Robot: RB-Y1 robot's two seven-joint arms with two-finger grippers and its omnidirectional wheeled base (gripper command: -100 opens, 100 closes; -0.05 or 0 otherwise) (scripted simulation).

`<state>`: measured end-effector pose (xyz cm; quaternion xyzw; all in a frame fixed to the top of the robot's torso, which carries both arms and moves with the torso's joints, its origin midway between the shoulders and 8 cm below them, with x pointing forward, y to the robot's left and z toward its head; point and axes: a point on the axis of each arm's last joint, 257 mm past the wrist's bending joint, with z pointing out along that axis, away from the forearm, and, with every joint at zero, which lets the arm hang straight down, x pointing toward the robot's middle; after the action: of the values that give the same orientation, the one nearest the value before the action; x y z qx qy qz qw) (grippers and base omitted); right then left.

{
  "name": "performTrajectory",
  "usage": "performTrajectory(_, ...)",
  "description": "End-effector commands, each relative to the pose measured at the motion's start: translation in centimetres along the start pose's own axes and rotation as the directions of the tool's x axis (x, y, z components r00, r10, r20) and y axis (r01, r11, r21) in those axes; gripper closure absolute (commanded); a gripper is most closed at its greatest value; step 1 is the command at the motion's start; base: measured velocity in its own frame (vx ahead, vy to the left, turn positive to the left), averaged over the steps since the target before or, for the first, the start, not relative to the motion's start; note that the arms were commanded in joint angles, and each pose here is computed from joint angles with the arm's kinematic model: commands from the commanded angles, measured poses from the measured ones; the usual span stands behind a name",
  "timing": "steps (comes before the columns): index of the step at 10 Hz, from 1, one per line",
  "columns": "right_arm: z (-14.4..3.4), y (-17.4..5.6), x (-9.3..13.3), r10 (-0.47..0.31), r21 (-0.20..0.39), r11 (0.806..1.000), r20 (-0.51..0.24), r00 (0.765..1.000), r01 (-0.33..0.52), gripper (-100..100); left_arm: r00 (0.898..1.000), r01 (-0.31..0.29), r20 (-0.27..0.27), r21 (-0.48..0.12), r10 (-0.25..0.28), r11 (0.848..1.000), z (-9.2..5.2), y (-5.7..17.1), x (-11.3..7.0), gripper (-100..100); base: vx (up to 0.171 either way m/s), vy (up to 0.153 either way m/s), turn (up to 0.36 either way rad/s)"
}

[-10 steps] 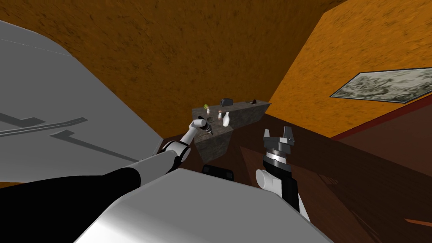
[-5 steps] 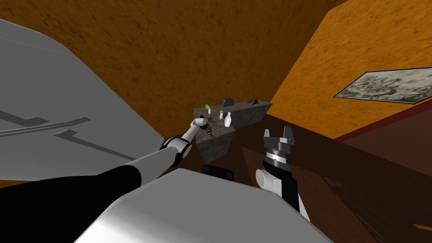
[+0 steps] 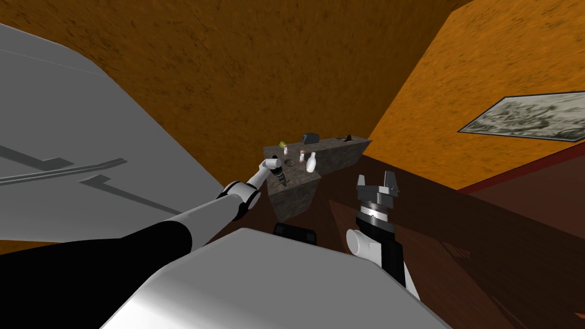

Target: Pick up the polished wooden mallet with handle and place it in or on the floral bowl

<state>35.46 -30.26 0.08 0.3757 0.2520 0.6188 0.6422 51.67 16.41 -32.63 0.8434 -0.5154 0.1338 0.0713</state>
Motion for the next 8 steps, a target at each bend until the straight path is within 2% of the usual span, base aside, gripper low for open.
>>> performTrajectory(1, 0.0, 0.0, 0.0, 0.0, 0.0, 1.0, 0.0, 1.0, 0.0, 0, 0.999, 0.018, 0.038, -0.025, -0.017, 1.0, 0.0, 0.3, -0.9, -100, 0.007, 0.043, 0.025)
performTrajectory(3, 0.0, 0.0, 0.0, 0.0, 0.0, 1.0, 0.0, 1.0, 0.0, 0, 0.998, 0.03, 0.065, -0.039, -0.028, 0.999, -0.1, 0.5, -1.5, -100, 0.006, 0.039, 0.014)
performTrajectory(4, 0.0, 0.0, 0.0, 0.0, 0.0, 1.0, 0.0, 1.0, 0.0, 0, 0.998, 0.026, 0.056, -0.035, -0.024, 0.999, -0.1, 0.5, -1.3, -100, 0.005, 0.014, 0.0)
performTrajectory(5, 0.0, 0.0, 0.0, 0.0, 0.0, 1.0, 0.0, 1.0, 0.0, 0, 0.998, 0.028, 0.058, -0.036, -0.025, 0.999, -0.1, 0.5, -1.4, 0, 0.0, 0.0, 0.0)
performTrajectory(6, 0.0, 0.0, 0.0, 0.0, 0.0, 1.0, 0.0, 1.0, 0.0, 0, 0.998, 0.029, 0.059, -0.038, -0.027, 0.999, -0.1, -0.3, -3.6, -100, -0.002, -0.099, -0.021)
performTrajectory(7, 0.0, 0.0, 0.0, 0.0, 0.0, 1.0, 0.0, 1.0, 0.0, 0, 0.998, 0.029, 0.059, -0.038, -0.027, 0.999, -0.1, -0.3, -3.6, -100, 0.026, -0.113, 0.013)
performTrajectory(8, 0.0, 0.0, 0.0, 0.0, 0.0, 1.0, 0.0, 1.0, 0.0, 0, 0.998, 0.029, 0.059, -0.039, -0.027, 0.999, -0.2, -0.7, -4.8, -100, 0.037, -0.089, -0.002)
